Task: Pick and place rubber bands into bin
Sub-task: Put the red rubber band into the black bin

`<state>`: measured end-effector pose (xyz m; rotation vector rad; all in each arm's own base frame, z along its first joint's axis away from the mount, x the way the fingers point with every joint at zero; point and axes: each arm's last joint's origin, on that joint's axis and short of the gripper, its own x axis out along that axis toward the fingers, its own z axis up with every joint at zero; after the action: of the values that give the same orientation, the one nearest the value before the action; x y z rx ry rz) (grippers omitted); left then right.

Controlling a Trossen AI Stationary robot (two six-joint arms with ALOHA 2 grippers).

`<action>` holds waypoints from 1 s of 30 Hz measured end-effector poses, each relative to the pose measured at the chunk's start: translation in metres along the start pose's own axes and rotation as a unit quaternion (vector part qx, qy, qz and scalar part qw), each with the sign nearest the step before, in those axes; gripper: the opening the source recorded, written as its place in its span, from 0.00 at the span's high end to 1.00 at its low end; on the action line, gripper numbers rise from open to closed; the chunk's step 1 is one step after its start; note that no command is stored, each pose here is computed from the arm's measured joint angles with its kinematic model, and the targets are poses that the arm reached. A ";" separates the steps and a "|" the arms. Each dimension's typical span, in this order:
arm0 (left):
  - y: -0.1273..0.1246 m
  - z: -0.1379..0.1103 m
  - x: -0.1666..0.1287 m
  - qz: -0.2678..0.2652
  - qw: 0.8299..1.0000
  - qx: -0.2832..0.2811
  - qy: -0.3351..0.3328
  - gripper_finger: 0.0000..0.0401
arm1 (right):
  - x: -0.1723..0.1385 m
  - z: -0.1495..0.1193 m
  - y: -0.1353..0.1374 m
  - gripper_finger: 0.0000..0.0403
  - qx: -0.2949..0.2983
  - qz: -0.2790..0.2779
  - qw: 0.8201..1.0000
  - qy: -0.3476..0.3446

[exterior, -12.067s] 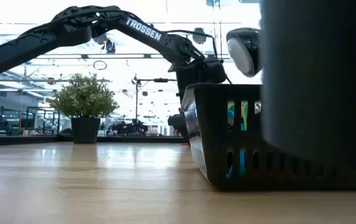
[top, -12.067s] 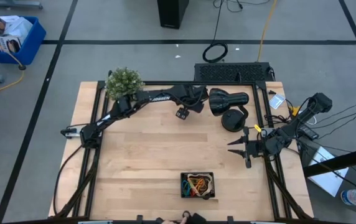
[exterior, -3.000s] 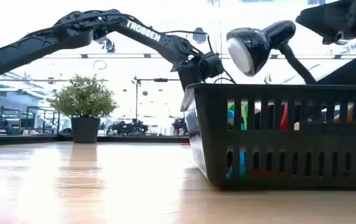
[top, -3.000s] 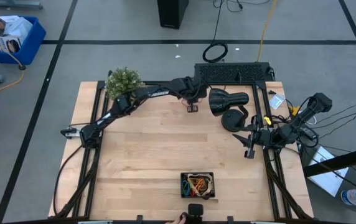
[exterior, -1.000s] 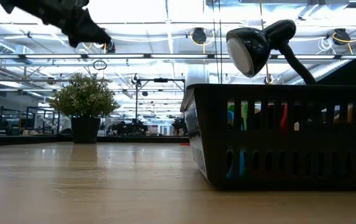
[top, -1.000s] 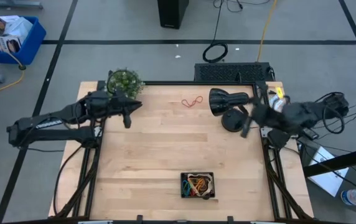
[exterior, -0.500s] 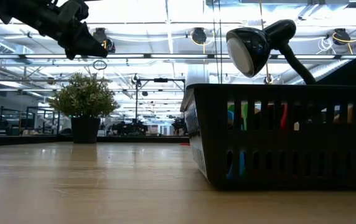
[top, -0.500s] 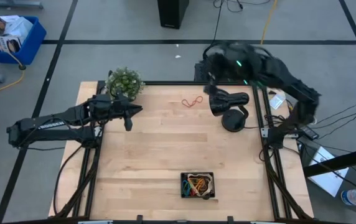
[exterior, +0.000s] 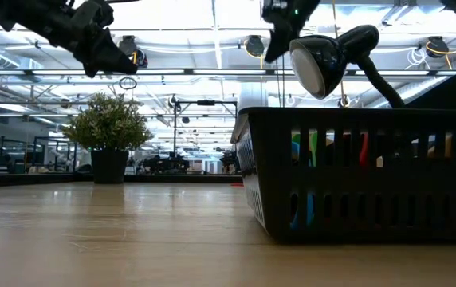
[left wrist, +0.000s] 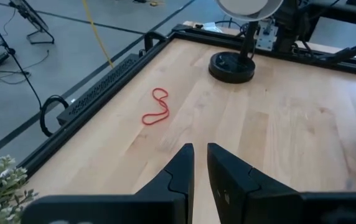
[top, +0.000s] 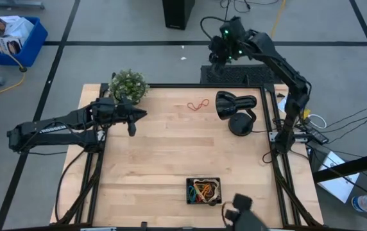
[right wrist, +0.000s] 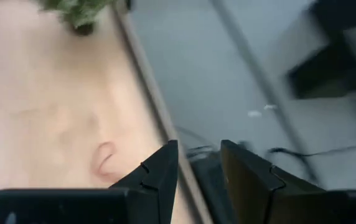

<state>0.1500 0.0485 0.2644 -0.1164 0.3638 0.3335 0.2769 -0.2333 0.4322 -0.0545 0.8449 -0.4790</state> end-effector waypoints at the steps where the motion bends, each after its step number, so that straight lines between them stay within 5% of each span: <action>1: 0.000 -0.001 0.000 0.000 1.000 0.000 0.003 0.87 | 0.007 -0.004 -0.007 0.71 0.006 0.028 1.000 0.003; 6: 0.000 -0.003 0.000 0.001 1.000 0.000 0.017 0.87 | 0.038 -0.023 -0.038 0.71 0.038 0.156 0.987 -0.021; 11: 0.001 -0.005 0.000 0.005 1.000 0.001 0.025 0.87 | 0.081 -0.044 -0.055 0.71 0.052 0.147 0.988 -0.009; 18: 0.001 -0.005 0.000 0.005 1.000 0.006 0.025 0.87 | 0.127 -0.086 -0.071 0.71 0.095 0.209 0.972 -0.044; 30: 0.001 -0.005 0.000 0.007 1.000 0.014 0.025 0.87 | 0.191 -0.155 -0.046 0.71 0.119 0.231 0.963 -0.077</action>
<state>0.1481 0.0482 0.2600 -0.0942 0.4179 0.3396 0.2538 -0.3346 0.2048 0.3182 0.6162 -0.1294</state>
